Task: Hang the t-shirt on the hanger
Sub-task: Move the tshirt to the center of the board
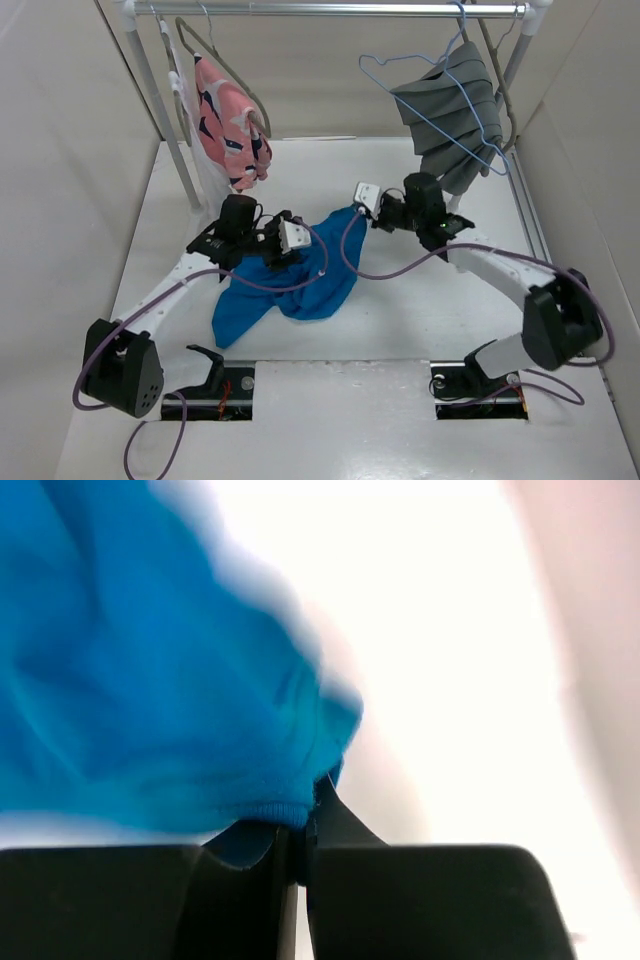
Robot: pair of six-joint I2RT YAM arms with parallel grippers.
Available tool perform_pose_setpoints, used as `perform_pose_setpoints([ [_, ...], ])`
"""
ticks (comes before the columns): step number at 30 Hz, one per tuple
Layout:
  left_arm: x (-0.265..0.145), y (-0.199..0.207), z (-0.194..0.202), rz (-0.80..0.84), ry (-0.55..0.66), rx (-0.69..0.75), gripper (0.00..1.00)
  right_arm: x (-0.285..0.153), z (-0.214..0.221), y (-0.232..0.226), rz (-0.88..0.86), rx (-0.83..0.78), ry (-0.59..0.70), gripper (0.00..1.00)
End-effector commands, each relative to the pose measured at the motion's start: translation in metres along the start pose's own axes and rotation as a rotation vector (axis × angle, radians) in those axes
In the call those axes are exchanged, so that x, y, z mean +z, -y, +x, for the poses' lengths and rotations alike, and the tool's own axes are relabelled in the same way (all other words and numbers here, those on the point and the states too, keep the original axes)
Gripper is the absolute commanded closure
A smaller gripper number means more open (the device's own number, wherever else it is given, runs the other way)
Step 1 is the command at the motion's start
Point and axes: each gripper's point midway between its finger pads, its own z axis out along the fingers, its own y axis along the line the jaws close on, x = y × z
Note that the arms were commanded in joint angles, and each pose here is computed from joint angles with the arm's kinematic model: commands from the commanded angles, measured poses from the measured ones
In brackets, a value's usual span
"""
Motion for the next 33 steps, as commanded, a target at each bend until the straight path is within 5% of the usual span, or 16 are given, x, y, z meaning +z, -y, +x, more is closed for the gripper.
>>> perform_pose_setpoints([
  [1, -0.012, 0.007, -0.002, 0.017, -0.013, 0.062, 0.36, -0.042, -0.102, 0.047, 0.159, -0.153, 0.14, 1.0],
  [8, -0.037, -0.033, -0.106, -0.102, 0.287, -0.022, 0.1, -0.063, -0.164, 0.052, 0.134, -0.242, 0.025, 1.0],
  [13, -0.058, -0.04, -0.161, -0.092, 0.455, -0.041, 0.07, -0.047, -0.205, 0.051, 0.062, -0.293, 0.01, 1.0],
  [17, -0.06, -0.045, -0.17, -0.099, 0.482, -0.053, 0.01, -0.028, -0.195, 0.043, 0.019, -0.318, -0.02, 1.0],
  [23, -0.028, -0.063, -0.117, -0.174, 0.332, -0.074, 0.01, -0.013, -0.211, -0.001, -0.09, -0.37, 0.114, 1.0],
  [29, -0.01, -0.025, -0.109, 0.023, 0.367, -0.035, 0.1, -0.007, -0.21, -0.026, -0.164, -0.373, 0.182, 1.0],
  [33, -0.007, -0.023, -0.105, 0.037, 0.366, -0.042, 0.54, -0.004, -0.206, -0.031, -0.181, -0.371, 0.185, 1.0],
])
